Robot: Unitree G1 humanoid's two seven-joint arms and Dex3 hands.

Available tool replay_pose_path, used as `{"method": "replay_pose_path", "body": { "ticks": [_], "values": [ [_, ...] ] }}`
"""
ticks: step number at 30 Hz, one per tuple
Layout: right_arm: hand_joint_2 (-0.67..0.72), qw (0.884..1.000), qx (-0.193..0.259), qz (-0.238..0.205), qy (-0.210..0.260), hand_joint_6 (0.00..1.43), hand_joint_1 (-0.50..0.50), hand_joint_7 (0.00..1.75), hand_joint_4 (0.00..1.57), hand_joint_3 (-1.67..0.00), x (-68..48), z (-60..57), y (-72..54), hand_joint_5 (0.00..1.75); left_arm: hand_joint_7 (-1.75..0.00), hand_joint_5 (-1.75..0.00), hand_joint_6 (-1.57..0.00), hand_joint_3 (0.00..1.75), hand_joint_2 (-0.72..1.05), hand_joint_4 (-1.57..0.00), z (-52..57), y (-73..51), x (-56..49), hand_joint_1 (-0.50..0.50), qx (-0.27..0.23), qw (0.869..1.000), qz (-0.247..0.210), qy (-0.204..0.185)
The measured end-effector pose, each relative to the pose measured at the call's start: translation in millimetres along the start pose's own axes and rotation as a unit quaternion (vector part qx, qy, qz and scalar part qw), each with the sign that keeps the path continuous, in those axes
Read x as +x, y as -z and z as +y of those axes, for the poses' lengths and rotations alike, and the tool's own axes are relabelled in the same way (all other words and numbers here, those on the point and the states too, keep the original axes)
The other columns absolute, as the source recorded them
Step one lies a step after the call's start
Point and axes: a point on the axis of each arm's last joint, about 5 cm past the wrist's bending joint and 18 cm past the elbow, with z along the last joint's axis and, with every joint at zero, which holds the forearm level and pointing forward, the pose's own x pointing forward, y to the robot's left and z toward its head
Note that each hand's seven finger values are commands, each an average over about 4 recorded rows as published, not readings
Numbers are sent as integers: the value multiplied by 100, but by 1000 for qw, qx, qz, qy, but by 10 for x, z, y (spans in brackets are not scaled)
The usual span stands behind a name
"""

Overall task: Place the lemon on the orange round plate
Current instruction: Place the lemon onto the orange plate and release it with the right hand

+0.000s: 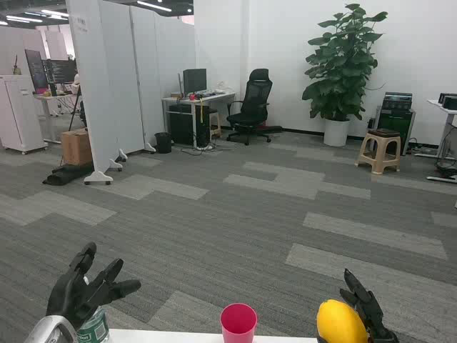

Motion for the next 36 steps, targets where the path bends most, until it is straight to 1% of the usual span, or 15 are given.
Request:
{"method": "replay_pose_path", "body": {
  "ticks": [3, 5, 7, 13, 15, 17, 19, 22, 23, 27, 29, 34, 36],
  "values": [
    [-64, 1000, 0, -1, 0, 0, -12, 14, 0, -95, 5, 1, -1, 87, 0, 0, 0, 9, 96, -4, 12, 4, -13, 50, -4, 1000, -2, -4],
    [-64, 1000, 0, -2, 0, 0, -12, 14, 0, -95, 10, 2, -2, 87, 0, 0, 0, 7, 96, -4, 25, 12, -27, 50, -6, 1000, -2, -7],
    [-60, 1000, 1, -3, 0, 0, -12, 14, 0, -95, 18, 4, -3, 87, 0, 0, 0, 7, 96, -4, 32, 18, -35, 50, -6, 1000, -1, -8],
    [-62, 1000, 1, -4, 0, 0, -12, 14, 0, -95, 27, 5, -5, 87, 0, 0, 0, 9, 96, -4, 34, 19, -37, 50, -6, 1000, -1, -9],
    [-62, 1000, 1, -4, 0, 0, -12, 14, 0, -95, 27, 5, -5, 82, 0, 0, 0, 9, 96, -4, 34, 19, -37, 50, -6, 1000, -1, -9],
    [-60, 1000, 1, -4, 0, 0, -12, 14, 0, -95, 27, 5, -5, 82, 0, 0, 0, 4, 96, -4, 34, 18, -37, 50, -6, 1000, -1, -9],
    [-60, 1000, 1, -4, 0, 0, -12, 14, 0, -95, 27, 5, -5, 87, 0, 0, 0, 4, 96, -4, 34, 18, -37, 50, -6, 1000, -1, -9],
    [-60, 1000, 1, -4, 0, 0, -12, 14, 0, -95, 28, 5, -5, 87, 0, 0, 0, 9, 96, -4, 34, 18, -37, 50, -6, 1000, -1, -9],
    [-60, 1000, 1, -4, 0, 0, -12, 14, 0, -95, 28, 6, -5, 87, 0, 0, 0, 7, 96, -4, 34, 18, -37, 50, -6, 1000, -1, -9],
    [-60, 1000, 1, -4, 0, 0, -12, 14, 0, -95, 28, 6, -5, 87, 0, 0, 0, 7, 96, -4, 34, 18, -37, 50, -6, 1000, -1, -9],
    [-60, 1000, 1, -4, 0, 0, -12, 14, 0, -95, 28, 6, -5, 87, 0, 0, 0, 2, 96, -4, 34, 18, -37, 50, -6, 1000, -1, -9],
    [-60, 1000, 1, -4, 0, 0, -12, 14, 0, -95, 28, 6, -5, 87, 0, 0, 0, 9, 96, -4, 34, 18, -37, 50, -6, 1000, -1, -9],
    [-64, 1000, 1, -4, 0, 0, -12, 17, 0, -95, 28, 6, -5, 87, 0, 0, 0, 9, 96, -4, 34, 18, -37, 50, -6, 1000, -1, -9]
  ]
}}
